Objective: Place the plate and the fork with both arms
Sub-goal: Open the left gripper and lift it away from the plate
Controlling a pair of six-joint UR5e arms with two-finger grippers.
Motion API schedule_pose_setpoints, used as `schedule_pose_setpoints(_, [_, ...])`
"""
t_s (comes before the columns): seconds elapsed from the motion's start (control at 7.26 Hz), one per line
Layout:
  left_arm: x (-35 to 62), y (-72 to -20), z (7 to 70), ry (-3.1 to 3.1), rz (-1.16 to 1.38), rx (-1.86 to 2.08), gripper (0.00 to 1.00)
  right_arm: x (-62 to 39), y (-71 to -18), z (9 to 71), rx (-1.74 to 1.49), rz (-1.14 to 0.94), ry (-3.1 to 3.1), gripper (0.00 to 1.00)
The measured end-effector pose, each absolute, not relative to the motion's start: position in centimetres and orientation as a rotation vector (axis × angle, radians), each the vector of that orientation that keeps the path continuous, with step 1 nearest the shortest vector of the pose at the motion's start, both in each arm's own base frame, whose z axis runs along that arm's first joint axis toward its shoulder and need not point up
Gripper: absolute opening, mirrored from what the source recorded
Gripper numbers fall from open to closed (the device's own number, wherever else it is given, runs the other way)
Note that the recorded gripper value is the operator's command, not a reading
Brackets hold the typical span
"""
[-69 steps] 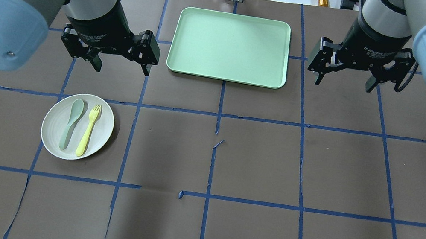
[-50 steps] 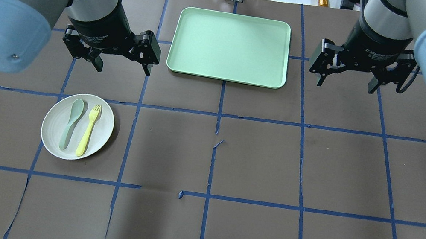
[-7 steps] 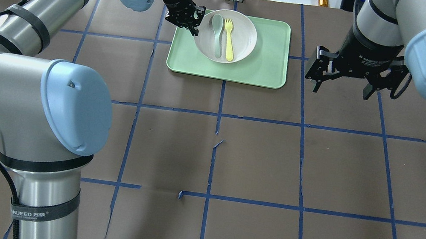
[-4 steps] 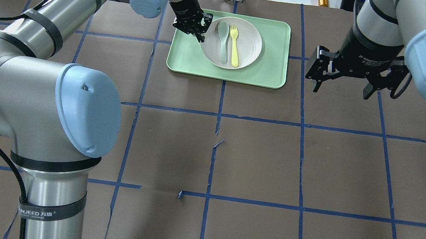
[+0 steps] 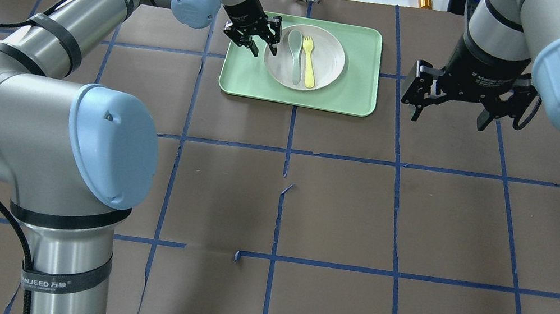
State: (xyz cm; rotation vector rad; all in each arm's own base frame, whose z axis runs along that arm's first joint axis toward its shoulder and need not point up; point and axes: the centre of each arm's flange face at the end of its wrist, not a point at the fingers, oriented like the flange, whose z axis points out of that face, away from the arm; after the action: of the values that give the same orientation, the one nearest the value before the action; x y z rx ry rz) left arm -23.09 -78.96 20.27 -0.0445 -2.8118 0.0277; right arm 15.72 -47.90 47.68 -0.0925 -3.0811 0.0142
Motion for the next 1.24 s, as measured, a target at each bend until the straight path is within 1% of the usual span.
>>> schedule_pose_setpoints(0.28, [-19.0, -76.3, 24.3, -2.816, 0.059, 0.018, 1.00, 15.7, -47.9, 47.7, -0.093, 0.014, -3.081, 1.00])
schedule_pose_setpoints(0.41, [-16.7, -73.8, 26.9, -2.854, 0.065, 0.055, 1.00, 15.7, -47.9, 47.7, -0.093, 0.015, -3.081, 1.00])
schedule_pose_setpoints(0.83, [-13.4, -62.8, 36.1, -3.105, 0.066, 0.091, 1.00, 15.7, -47.8, 47.7, -0.093, 0.016, -3.083, 1.00])
schedule_pose_setpoints(1.24, [-14.7, -52.0, 47.2, -3.136, 0.025, 0.063, 1.00, 15.7, -47.8, 47.7, -0.092, 0.014, -3.079, 1.00])
